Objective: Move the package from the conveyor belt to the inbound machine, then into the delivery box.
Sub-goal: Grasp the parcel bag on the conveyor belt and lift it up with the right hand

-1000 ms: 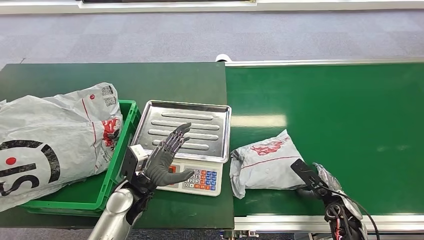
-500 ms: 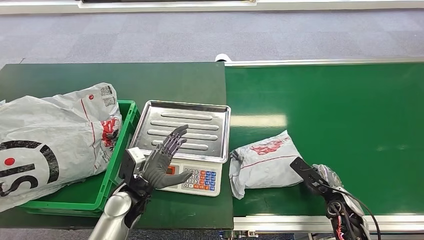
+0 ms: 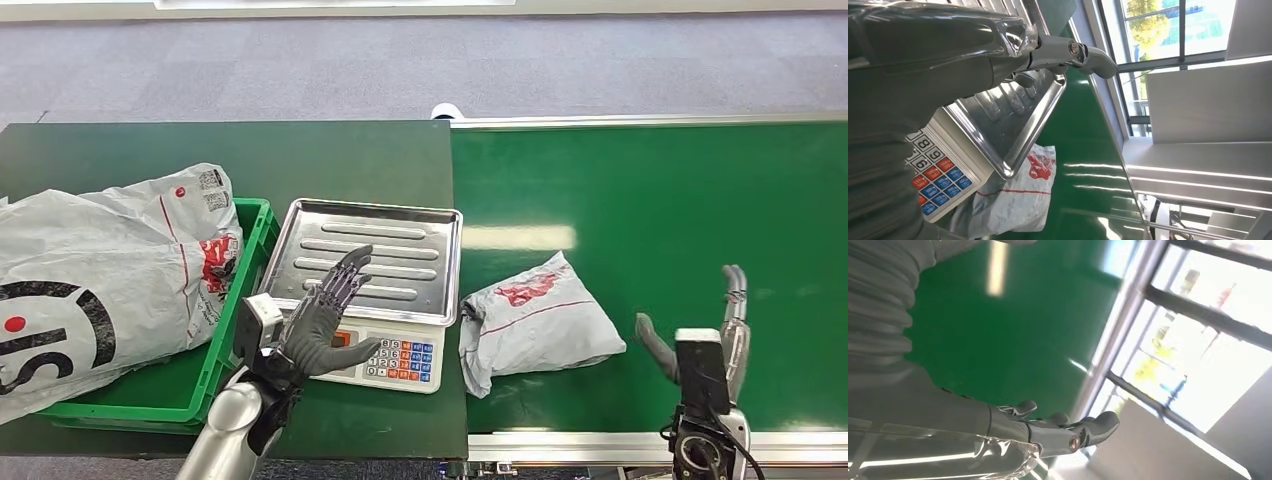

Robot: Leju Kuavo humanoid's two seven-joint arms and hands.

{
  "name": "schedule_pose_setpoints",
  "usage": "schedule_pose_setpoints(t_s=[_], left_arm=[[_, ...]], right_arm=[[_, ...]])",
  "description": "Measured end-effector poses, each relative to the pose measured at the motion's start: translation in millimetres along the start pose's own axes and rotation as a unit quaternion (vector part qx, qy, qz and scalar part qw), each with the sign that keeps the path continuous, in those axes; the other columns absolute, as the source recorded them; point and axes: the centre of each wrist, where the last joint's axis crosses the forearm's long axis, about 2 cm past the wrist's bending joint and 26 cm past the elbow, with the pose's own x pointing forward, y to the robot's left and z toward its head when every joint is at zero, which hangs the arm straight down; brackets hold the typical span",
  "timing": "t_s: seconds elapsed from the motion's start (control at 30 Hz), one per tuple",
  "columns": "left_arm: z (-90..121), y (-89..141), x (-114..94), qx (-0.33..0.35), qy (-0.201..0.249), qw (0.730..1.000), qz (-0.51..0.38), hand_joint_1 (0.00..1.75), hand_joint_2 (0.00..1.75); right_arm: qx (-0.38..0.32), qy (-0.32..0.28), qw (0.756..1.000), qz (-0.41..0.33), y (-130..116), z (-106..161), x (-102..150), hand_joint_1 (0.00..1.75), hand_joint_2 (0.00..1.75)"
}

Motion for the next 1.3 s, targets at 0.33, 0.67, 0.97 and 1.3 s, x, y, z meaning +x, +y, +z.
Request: schedule_pose_setpoints(t_s=[0.33,0.67,0.97,1.3], left_arm=[[-3,-1,-1,-0.003,0.002,1.000,0.002,0.00,1.75],[-4,-2,-1,-0.005,0.001,1.000,0.002,0.00,1.75],[-4,-2,-1,-0.007,0.002,1.000,0.002,0.00,1.75],[-23,7,8,-0.004,-0.016,1.000,0.017,0.00,1.75]], right_arm=[[-0.043,-0.024,0.999,-0.018,-12,3,17,0.00,1.75],[-0.049,-0.028,0.998,-0.022,-12,4,20,0.00,1.75],[-0.051,-0.028,0.998,-0.024,-11,4,22,0.00,1.75],[0.225,-0.082,0.971,0.009,70,-80,64,0.00,1.75]])
